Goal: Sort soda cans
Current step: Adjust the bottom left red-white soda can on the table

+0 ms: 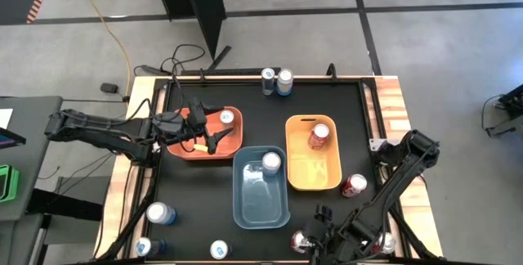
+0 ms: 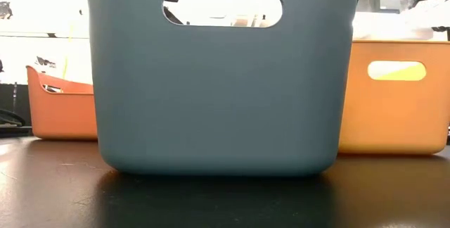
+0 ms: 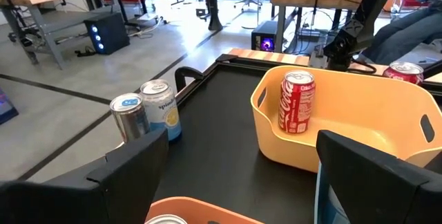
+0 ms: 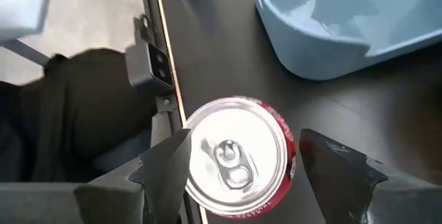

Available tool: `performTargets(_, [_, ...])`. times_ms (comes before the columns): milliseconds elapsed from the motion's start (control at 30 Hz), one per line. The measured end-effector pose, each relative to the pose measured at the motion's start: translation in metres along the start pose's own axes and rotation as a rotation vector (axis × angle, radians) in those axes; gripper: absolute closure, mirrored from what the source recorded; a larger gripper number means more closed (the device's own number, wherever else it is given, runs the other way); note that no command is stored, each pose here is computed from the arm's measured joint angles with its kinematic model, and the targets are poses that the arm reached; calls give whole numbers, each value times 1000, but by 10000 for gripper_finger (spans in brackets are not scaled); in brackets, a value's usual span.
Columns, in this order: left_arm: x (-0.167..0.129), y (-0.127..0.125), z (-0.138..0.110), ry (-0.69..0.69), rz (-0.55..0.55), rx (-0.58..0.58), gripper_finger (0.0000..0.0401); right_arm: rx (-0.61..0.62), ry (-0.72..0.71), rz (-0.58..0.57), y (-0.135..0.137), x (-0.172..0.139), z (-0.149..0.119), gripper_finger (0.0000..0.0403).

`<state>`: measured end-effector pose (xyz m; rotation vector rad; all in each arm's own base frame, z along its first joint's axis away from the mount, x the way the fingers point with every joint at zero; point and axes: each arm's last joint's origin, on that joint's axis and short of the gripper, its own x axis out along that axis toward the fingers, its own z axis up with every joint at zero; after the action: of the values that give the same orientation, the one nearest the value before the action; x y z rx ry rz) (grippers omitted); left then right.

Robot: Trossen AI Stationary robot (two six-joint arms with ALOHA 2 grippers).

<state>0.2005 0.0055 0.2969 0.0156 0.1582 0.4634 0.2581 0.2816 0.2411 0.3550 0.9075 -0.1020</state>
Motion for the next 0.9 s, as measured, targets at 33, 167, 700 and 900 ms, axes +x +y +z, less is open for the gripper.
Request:
performTargets(33, [0,0,0,0,0,0,35,0,2,0,0,0,0,115])
performTargets(167, [0,0,0,2,0,1,35,3,2,8,1,0,0,115])
performTargets(700, [0,0,0,2,1,2,35,-24,-22,108,12,-4,0,116])
performTargets(900, [0,0,0,1,0,1,35,-53,-11,65,5,-1,4,116])
